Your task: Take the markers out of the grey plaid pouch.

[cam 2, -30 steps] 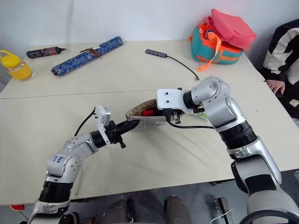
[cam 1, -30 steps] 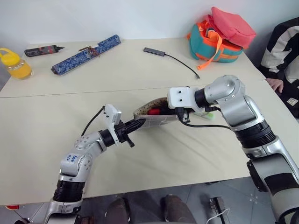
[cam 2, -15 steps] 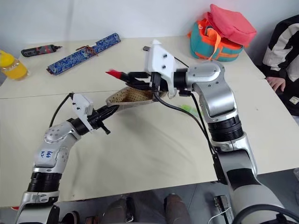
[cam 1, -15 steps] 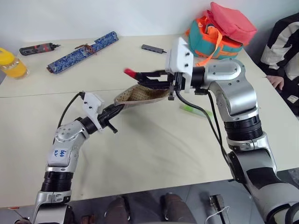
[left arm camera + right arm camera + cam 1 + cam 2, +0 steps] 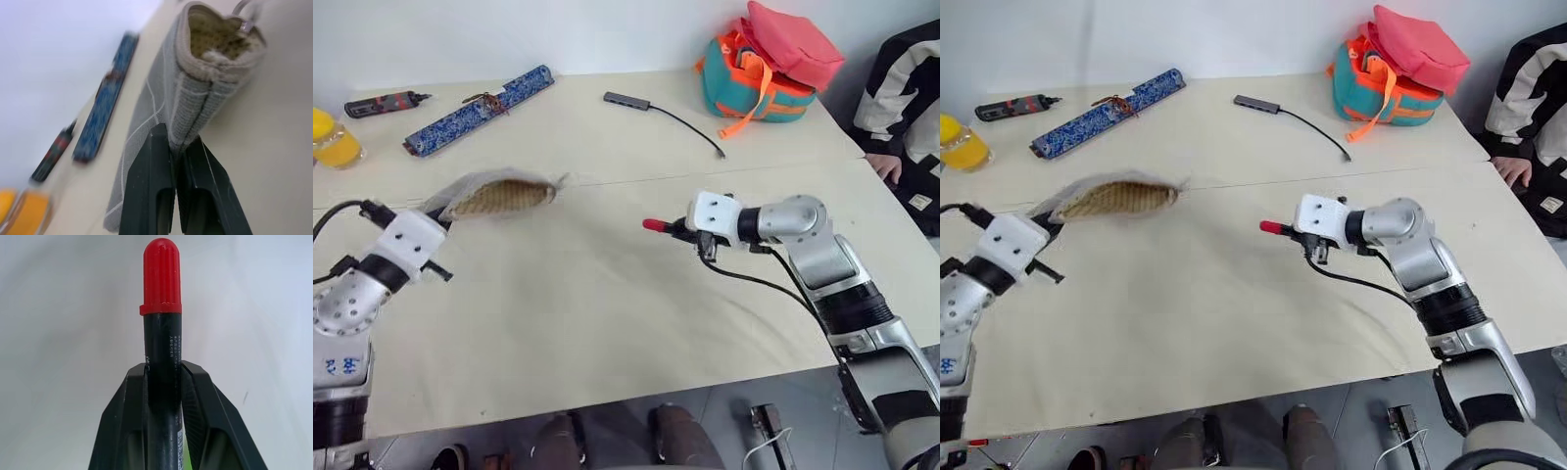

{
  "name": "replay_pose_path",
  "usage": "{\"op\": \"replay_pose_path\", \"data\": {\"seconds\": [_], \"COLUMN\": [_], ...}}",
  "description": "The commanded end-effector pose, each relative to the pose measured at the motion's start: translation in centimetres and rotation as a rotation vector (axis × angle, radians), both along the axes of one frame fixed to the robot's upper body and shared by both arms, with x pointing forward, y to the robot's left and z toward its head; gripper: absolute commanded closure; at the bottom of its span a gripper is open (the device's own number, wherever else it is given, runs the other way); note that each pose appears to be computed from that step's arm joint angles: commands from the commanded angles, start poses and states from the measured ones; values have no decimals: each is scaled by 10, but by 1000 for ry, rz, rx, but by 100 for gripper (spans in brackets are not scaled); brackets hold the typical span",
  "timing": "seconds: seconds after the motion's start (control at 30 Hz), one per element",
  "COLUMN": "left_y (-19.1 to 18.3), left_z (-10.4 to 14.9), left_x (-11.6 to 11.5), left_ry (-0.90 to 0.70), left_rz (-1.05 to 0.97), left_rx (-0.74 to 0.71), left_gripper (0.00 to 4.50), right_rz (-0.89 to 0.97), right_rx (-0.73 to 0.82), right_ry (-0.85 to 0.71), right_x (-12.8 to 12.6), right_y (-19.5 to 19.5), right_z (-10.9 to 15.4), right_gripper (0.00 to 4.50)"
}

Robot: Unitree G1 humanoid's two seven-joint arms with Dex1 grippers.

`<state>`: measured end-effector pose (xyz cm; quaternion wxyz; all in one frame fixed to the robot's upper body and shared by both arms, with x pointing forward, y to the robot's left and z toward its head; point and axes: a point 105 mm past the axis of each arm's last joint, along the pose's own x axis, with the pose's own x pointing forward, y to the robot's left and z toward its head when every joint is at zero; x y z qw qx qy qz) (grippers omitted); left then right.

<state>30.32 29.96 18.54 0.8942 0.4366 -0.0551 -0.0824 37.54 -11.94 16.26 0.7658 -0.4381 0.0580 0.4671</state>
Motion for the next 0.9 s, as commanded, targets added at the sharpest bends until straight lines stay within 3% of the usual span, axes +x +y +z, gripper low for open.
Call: {"op": "replay_pose_path", "data": {"seconds": [0.03, 0.17, 0.27, 0.43, 0.53, 0.57, 0.63, 0.67, 0.8, 0.9], "left_y": [-7, -25, -37, -37, -50, -59, -67, -66, -63, -58], "left_z": [2, -21, -24, -15, -13, -17, -22, -22, -11, -4], "left_x": [-9, -14, -16, -21, -31, -39, -53, -57, -64, -66], "left_ry": [-44, 11, 40, 34, 96, 156, 207, 216, 198, 179], "left_rz": [22, -45, -122, -171, -293, -360, -441, -453, -475, -456], "left_rx": [57, -62, -118, -147, -317, -386, -408, -421, -543, -618], "left_gripper": [450, 450, 377, 210, 110, 78, 12, 2, 2, 2], "right_rz": [-16, 4, 26, 20, 30, 39, 59, 65, 106, 147], "right_rx": [-10, 28, 30, 107, 199, 246, 377, 428, 579, 591], "right_ry": [-36, 21, 58, 62, 72, 74, 85, 93, 130, 150], "right_x": [0, -6, -10, -9, -13, -15, -20, -22, -37, -58], "right_y": [-5, 1, 5, 9, 15, 18, 26, 28, 35, 35], "right_z": [3, 2, -3, 8, 17, 22, 36, 41, 48, 40], "right_gripper": [394, 394, 295, 118, 15, 0, 0, 0, 0, 0]}}
